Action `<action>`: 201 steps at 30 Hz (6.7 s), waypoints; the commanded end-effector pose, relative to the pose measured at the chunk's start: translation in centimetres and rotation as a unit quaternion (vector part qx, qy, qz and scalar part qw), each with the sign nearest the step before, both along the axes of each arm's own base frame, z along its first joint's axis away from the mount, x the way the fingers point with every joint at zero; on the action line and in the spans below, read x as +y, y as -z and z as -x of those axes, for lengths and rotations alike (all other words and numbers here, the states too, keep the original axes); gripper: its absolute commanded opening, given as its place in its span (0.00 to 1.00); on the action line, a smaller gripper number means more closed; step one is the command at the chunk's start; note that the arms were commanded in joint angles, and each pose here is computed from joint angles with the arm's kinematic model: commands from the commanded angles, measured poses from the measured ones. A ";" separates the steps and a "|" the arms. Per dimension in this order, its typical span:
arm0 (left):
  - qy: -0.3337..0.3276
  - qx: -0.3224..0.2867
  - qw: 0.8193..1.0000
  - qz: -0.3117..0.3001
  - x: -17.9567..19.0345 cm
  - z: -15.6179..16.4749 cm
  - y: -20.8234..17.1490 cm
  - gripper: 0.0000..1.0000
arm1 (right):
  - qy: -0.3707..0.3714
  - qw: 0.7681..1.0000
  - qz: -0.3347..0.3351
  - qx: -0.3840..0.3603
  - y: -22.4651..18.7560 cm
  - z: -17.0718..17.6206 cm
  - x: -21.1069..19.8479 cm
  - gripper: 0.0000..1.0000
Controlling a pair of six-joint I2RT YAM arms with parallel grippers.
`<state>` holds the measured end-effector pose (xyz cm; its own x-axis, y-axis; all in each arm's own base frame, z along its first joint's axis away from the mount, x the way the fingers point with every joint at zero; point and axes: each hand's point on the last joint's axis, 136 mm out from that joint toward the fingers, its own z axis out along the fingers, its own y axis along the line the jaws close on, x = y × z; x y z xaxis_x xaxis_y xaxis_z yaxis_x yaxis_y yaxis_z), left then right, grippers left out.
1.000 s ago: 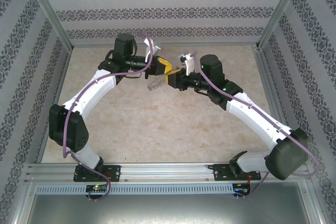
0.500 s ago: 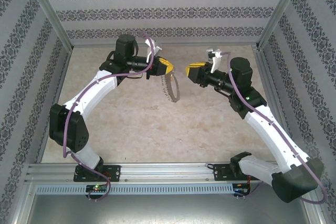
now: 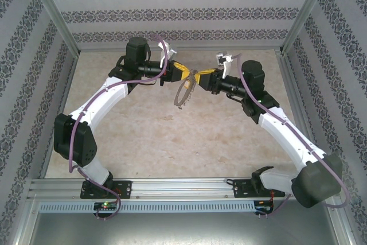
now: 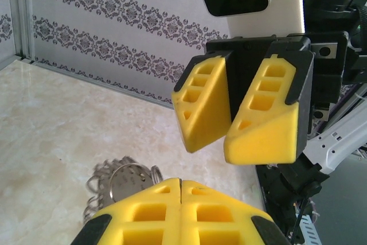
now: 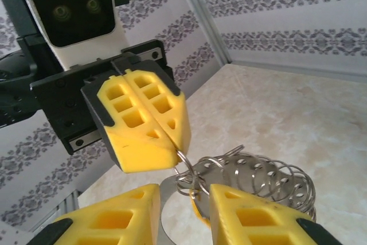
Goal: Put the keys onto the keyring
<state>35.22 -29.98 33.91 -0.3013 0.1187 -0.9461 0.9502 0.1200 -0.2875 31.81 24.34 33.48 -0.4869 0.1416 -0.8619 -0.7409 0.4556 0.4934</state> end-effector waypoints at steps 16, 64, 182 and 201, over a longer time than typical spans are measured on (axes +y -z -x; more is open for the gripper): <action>0.025 -0.031 0.999 0.023 -0.3 1.1 -2.2 0.00 | -0.068 0.997 -0.023 -0.023 -1.2 0.2 2.4 0.26; 0.041 0.001 0.998 -0.050 1.9 1.3 0.1 0.43 | -0.166 0.932 0.323 -0.008 1.6 1.3 0.9 0.00; 0.080 -0.027 0.996 -0.011 -1.9 2.4 -1.3 0.00 | -0.029 0.999 0.032 -0.009 -0.4 2.6 -0.8 0.32; 0.084 -0.025 0.996 -0.008 -1.8 2.7 -1.5 0.00 | -0.043 0.999 0.026 -0.014 -0.3 0.9 0.9 0.22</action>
